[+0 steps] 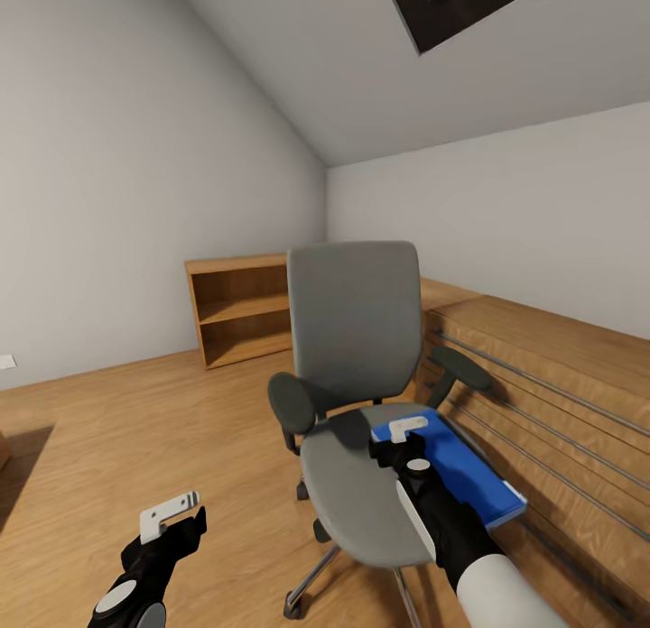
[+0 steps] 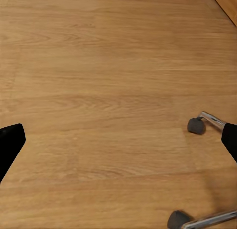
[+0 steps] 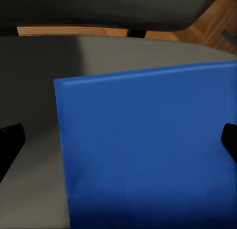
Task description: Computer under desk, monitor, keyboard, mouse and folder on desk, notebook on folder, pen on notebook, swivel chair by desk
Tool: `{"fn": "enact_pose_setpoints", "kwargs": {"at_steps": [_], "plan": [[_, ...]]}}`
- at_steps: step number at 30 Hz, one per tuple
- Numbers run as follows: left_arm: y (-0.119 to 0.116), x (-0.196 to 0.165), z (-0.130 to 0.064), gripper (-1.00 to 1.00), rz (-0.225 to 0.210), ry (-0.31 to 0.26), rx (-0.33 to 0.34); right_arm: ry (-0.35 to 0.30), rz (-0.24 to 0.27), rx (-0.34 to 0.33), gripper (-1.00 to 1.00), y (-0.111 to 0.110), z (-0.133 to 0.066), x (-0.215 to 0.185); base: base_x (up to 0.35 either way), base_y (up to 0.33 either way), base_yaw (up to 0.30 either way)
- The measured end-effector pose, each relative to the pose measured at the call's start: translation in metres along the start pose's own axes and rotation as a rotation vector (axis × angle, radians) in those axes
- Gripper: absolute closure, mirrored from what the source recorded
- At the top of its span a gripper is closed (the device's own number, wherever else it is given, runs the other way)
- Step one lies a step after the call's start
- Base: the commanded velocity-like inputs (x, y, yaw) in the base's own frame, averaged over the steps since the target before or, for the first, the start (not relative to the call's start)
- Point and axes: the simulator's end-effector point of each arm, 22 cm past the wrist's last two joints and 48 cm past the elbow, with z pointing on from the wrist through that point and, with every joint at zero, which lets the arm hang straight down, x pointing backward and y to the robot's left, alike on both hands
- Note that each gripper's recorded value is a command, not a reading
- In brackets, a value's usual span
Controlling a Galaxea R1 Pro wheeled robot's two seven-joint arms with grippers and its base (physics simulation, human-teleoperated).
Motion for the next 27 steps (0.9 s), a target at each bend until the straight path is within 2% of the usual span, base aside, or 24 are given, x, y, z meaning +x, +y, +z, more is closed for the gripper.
{"fn": "enact_pose_setpoints", "kwargs": {"at_steps": [27], "plan": [[-0.013, -0.058, -0.018, -1.00, -0.001, 0.001, 0.000, -0.020, 0.007, 0.002, -1.00, -0.012, -0.014, -0.068, 0.000, 0.000, 0.000]]}}
